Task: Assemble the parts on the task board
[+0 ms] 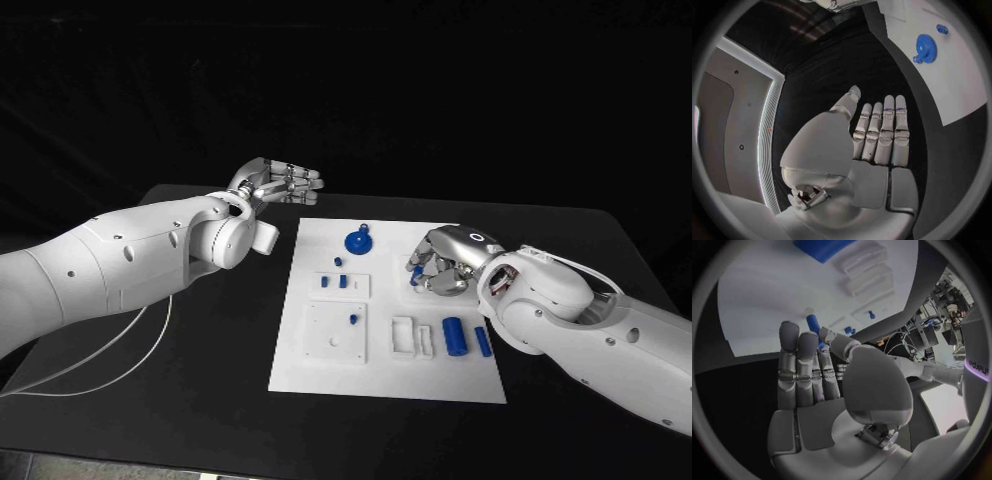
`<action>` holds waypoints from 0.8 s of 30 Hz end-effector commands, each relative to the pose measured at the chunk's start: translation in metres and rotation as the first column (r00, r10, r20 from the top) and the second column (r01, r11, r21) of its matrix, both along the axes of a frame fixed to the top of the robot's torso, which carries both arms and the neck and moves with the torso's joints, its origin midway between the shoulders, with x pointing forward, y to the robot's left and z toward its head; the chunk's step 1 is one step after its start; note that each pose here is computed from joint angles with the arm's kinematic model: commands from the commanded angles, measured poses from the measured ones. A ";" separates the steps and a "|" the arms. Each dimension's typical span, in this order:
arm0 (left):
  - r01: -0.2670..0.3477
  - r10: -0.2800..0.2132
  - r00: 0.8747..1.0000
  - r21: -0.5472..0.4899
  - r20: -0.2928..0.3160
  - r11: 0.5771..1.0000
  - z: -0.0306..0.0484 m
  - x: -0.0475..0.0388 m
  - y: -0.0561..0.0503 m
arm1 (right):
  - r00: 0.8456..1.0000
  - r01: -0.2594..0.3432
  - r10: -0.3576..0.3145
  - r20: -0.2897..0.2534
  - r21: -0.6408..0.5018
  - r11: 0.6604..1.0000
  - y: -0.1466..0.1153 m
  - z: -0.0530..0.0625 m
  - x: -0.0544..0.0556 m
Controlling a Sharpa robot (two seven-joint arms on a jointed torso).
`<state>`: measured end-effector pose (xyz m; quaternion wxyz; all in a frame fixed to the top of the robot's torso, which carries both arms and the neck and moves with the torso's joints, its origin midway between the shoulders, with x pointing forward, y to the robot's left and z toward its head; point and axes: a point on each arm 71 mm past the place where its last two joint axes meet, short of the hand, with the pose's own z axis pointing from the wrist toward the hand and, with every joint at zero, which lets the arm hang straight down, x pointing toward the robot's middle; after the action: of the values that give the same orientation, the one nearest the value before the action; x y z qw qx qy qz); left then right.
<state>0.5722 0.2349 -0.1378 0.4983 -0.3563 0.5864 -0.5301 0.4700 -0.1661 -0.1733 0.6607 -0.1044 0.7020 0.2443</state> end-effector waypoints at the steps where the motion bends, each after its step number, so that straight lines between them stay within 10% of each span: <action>1: 0.013 -0.013 1.000 -0.009 0.002 1.000 0.0008 0.0005 -0.002 | 0.997 -0.025 0.022 0.077 0.039 0.999 0.005 0.013 -0.004; 13: 0.017 -0.017 1.000 -0.008 -0.002 1.000 0.0002 0.0020 -0.005 | 0.980 -0.140 0.123 0.154 0.101 0.985 0.033 0.049 -0.025; 24: 0.028 -0.028 1.000 -0.008 -0.009 1.000 -0.0010 0.0037 -0.010 | 0.960 -0.272 0.261 0.105 0.112 0.956 0.079 0.030 -0.046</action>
<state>0.5759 0.2280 -0.1389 0.4947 -0.3548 0.5896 -0.5309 0.4263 -0.0913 -0.1429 0.6624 -0.1518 0.6390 0.3604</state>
